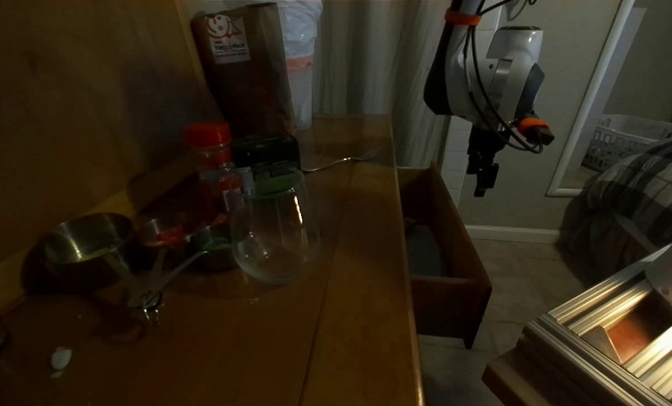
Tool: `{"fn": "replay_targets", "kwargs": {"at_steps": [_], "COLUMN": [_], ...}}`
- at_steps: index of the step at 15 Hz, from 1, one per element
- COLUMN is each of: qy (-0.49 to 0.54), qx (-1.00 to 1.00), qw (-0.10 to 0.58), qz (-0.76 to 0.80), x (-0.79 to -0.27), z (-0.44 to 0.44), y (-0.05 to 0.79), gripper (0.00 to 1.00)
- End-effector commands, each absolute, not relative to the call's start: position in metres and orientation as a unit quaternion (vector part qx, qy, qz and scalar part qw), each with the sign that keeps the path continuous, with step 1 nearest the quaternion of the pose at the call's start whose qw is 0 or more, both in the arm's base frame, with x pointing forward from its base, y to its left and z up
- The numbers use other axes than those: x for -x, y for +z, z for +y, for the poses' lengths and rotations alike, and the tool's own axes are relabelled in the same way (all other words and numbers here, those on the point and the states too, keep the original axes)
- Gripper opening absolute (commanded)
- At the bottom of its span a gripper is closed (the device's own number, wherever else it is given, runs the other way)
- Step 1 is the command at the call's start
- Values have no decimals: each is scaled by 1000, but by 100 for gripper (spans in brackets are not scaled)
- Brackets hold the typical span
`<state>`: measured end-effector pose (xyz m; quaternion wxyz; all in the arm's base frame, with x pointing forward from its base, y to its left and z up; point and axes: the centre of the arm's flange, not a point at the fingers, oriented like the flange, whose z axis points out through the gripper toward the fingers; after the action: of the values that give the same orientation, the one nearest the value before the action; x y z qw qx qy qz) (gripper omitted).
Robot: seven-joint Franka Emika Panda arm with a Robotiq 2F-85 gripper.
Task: Open the top right drawer, remove the brown packet from the drawer and put it on the dresser
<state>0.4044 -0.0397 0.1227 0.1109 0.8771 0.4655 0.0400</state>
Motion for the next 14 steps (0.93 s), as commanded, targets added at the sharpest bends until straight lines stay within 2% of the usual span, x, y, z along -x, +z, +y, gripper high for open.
{"fn": "replay_targets", "kwargs": {"at_steps": [1,3,9,14], "qy": [49,70,89,94], "qx": [-880,-879,-868,-849], "qw": [95,71,64,29], "qz": [463,466,484,519], "x": [-406,-411,-407,-413], "z": [-32,-19,2,32], "y": [126,139,161,159], "gripper": [100,100,100,100]}}
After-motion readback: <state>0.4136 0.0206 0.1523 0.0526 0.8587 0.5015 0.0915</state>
